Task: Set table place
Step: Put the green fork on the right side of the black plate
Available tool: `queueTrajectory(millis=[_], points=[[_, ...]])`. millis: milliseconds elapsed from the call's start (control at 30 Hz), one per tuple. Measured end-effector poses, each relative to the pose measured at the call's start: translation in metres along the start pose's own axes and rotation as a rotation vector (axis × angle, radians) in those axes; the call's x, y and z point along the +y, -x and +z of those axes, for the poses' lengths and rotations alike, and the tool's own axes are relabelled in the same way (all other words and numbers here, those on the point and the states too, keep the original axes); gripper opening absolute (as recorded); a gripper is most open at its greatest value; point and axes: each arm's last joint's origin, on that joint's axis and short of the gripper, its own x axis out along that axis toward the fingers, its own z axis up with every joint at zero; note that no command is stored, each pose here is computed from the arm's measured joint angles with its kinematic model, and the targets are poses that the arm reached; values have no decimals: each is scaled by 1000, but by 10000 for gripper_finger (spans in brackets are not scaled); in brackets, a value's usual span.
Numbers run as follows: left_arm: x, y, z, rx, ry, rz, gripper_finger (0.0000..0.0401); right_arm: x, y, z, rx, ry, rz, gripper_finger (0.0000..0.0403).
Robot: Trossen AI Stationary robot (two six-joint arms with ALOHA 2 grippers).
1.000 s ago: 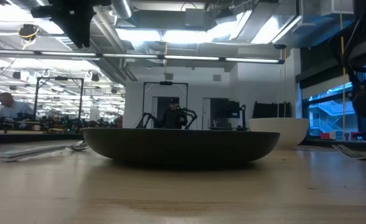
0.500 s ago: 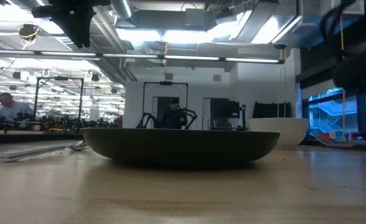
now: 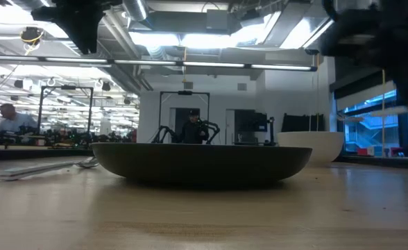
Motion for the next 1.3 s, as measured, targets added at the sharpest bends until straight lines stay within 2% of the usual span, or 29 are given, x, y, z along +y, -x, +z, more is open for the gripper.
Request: queueTrajectory(millis=[167,433,567,833,933,1067,1167,1300], points=[[0,0,1,-11,-32,6,82,11,8,13,-78,-40,73,39],[1,-1,2,-8,-19,9,82,11,-2,20,-95,-36,37,40],[1,-1,3,-35,-119,23,82,18,-8,17,-82,-53,71,41],[8,-7,14,-1,-289,53,82,50,-27,15,-70,-86,244,38],[11,-9,18,11,-372,66,82,56,-41,15,-79,-91,231,38],[14,-11,22,19,-426,79,82,56,-48,16,-91,-102,198,38],[15,-12,23,21,-425,84,82,54,-48,17,-98,-106,177,38],[15,-12,24,22,-421,85,82,57,-47,16,-85,-105,208,38]])
